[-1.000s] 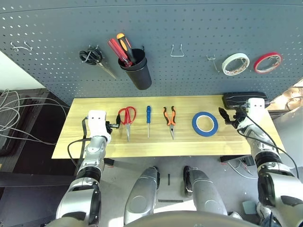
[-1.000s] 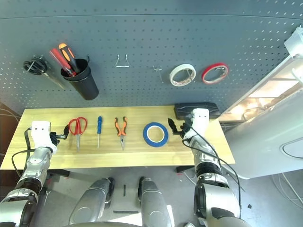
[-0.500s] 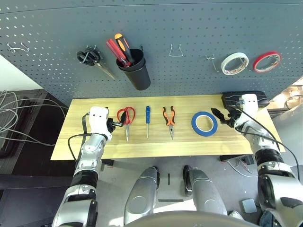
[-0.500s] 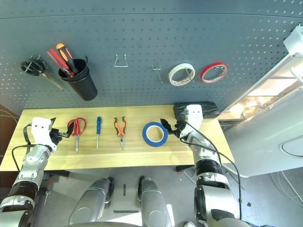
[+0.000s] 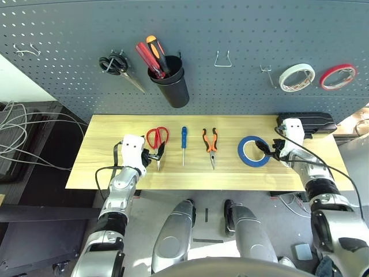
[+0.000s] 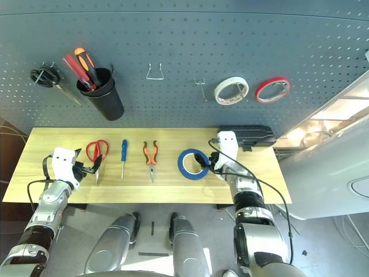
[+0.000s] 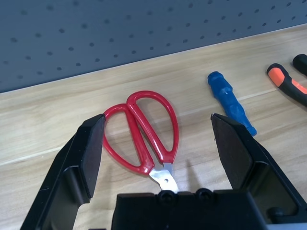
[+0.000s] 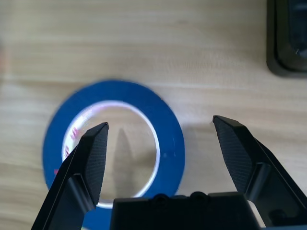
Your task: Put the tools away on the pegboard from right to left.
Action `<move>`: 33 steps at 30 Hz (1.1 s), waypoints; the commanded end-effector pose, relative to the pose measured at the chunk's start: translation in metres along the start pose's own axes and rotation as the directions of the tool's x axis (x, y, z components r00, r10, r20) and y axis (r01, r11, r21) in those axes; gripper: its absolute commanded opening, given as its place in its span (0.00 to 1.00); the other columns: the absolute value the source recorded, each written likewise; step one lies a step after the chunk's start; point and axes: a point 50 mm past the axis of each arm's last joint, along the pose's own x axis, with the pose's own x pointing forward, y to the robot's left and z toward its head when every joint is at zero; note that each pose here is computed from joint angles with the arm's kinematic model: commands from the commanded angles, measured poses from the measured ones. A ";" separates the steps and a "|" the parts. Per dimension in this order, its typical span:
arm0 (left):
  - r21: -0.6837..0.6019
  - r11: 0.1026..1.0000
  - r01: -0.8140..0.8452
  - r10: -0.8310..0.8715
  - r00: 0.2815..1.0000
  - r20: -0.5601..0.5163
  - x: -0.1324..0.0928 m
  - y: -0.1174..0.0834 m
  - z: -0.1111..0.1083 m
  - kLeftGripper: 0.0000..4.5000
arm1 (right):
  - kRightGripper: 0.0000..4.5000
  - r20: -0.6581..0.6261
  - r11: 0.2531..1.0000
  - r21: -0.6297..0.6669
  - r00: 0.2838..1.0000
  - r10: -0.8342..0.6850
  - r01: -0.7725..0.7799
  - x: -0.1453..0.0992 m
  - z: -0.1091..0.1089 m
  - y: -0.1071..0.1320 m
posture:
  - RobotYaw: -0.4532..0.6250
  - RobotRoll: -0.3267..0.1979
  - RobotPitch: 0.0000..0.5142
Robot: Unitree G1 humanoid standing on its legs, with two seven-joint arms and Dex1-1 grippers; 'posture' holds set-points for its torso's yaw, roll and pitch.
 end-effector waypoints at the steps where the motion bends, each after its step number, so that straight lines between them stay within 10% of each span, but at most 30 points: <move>1: -0.008 1.000 0.005 -0.005 0.999 -0.036 -0.004 -0.004 -0.008 0.99 | 1.00 -0.074 1.000 -0.010 0.997 -0.015 0.014 0.003 -0.015 0.003 | 0.52 0.62 0.58; 24: -0.015 1.000 -0.002 0.001 0.999 -0.041 -0.010 -0.006 -0.009 0.99 | 1.00 -0.242 0.996 -0.037 0.966 -0.093 0.086 0.002 -0.030 -0.004 | 0.54 0.62 0.62; 33: -0.027 0.999 -0.020 0.019 0.999 -0.028 -0.014 -0.004 -0.007 1.00 | 0.41 -0.253 0.994 -0.081 0.963 -0.087 0.069 0.004 -0.030 0.000 | 0.55 0.62 0.63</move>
